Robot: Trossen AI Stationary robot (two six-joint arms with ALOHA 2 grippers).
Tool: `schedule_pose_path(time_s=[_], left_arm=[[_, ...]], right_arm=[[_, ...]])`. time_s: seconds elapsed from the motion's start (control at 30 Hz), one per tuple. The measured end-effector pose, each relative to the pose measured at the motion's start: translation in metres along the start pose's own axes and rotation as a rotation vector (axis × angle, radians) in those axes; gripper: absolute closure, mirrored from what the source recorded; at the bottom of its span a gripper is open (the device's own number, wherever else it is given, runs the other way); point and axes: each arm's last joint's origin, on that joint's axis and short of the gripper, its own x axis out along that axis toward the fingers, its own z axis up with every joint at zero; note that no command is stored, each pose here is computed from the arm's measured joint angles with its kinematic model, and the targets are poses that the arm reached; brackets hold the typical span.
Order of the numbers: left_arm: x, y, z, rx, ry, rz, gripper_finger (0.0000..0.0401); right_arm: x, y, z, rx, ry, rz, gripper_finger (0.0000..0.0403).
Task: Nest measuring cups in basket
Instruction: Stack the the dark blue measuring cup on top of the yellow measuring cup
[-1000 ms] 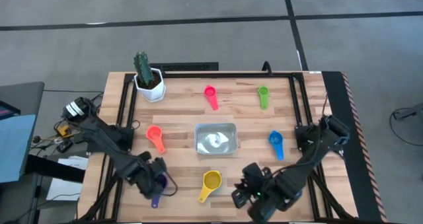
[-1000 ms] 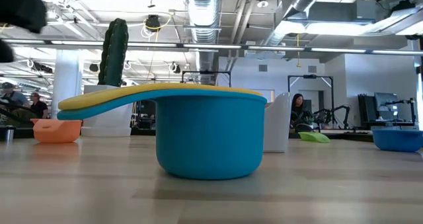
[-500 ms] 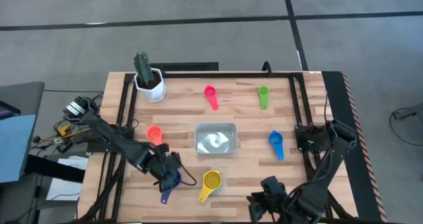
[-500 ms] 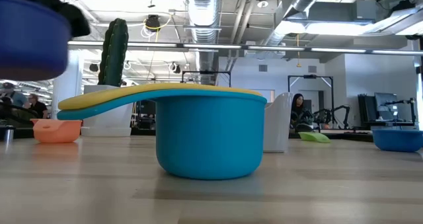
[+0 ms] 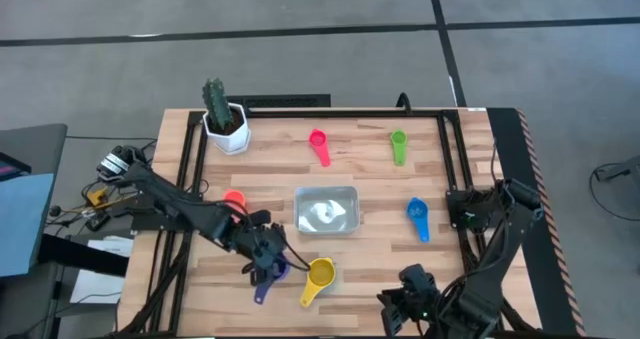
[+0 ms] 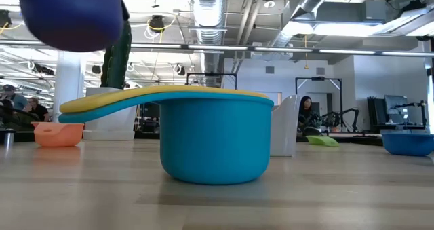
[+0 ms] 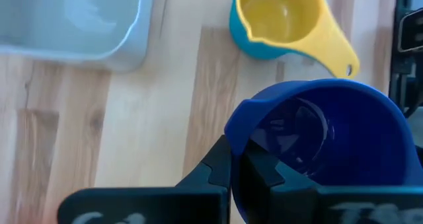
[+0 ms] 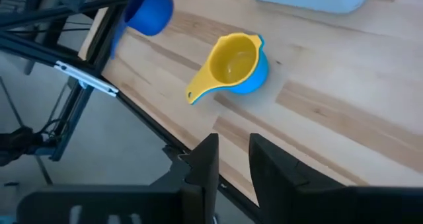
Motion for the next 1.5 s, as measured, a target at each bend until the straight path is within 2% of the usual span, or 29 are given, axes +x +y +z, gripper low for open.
schedule_pose_path(time_s=[0.1, 0.33, 0.47, 0.63, 0.8, 0.9, 1.1, 1.23, 1.5], left_arm=[[0.003, 0.003, 0.006, 0.007, -0.014, -0.019, 0.0401], [0.006, 0.014, 0.019, -0.015, -0.069, -0.034, 0.0401], [0.006, 0.015, 0.026, -0.010, -0.119, -0.063, 0.0401], [0.004, 0.015, 0.037, 0.014, -0.210, -0.098, 0.0401], [0.004, 0.018, 0.045, 0.041, -0.281, -0.088, 0.0401], [0.003, 0.019, 0.051, 0.048, -0.329, -0.093, 0.0401], [0.023, 0.019, 0.060, 0.061, -0.372, -0.099, 0.0401], [0.040, 0.018, 0.058, 0.067, -0.341, -0.110, 0.0401], [0.056, 0.013, 0.057, 0.057, -0.333, -0.124, 0.0401]], right_arm=[[-0.007, 0.001, 0.008, -0.040, 0.006, 0.017, 0.0295], [-0.010, 0.004, 0.024, -0.231, -0.001, 0.028, 0.0305], [-0.008, 0.002, 0.037, -0.263, -0.022, -0.012, 0.0336], [-0.017, -0.013, 0.052, -0.363, -0.134, -0.072, 0.0388], [-0.026, -0.047, 0.058, -0.349, -0.154, -0.051, 0.0385], [-0.025, -0.068, 0.060, -0.321, -0.134, 0.011, 0.0382], [-0.009, -0.103, 0.061, -0.288, -0.103, 0.143, 0.0394], [0.002, -0.119, 0.061, -0.264, -0.074, 0.187, 0.0386], [0.020, -0.140, 0.060, -0.237, 0.042, 0.181, 0.0395]])
